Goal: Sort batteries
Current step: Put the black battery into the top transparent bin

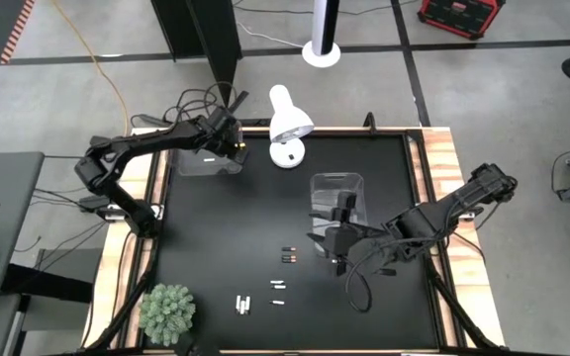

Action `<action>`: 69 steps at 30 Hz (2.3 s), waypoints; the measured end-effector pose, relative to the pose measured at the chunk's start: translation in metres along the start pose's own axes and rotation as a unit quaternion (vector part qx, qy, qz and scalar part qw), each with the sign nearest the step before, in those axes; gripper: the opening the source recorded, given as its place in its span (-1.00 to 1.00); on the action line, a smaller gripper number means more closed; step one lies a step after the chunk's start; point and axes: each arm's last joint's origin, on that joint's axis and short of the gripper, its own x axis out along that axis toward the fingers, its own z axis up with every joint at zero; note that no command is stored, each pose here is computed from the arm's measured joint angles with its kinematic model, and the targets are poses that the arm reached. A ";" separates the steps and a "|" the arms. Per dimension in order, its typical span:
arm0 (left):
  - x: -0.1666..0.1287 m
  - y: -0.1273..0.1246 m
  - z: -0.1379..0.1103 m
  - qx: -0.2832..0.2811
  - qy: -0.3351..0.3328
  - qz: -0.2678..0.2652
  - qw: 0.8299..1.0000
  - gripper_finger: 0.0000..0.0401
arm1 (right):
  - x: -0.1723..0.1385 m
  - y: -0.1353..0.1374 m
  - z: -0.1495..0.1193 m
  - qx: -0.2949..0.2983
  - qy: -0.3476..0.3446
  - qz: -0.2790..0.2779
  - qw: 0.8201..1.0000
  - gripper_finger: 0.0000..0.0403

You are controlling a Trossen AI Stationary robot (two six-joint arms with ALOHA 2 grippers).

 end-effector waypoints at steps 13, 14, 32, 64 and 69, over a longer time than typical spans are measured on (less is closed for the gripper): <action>0.000 0.000 -0.001 -0.010 0.006 0.003 1.000 -0.40 | 0.000 0.000 0.000 -0.002 0.002 0.000 1.000 0.10; 0.000 0.000 -0.001 -0.005 0.002 0.003 1.000 -0.38 | 0.000 0.000 0.000 -0.002 0.002 0.000 1.000 0.10; -0.110 -0.071 -0.030 0.222 -0.122 -0.118 0.960 -0.33 | 0.003 0.000 -0.009 0.012 0.041 0.034 0.999 0.10; -0.171 -0.167 -0.163 0.388 -0.073 -0.184 0.900 -0.33 | 0.087 0.053 -0.013 0.040 0.054 0.149 0.987 0.10; -0.177 -0.170 -0.193 0.385 -0.063 -0.195 0.900 -0.33 | 0.093 0.057 -0.010 0.040 0.036 0.167 0.984 0.10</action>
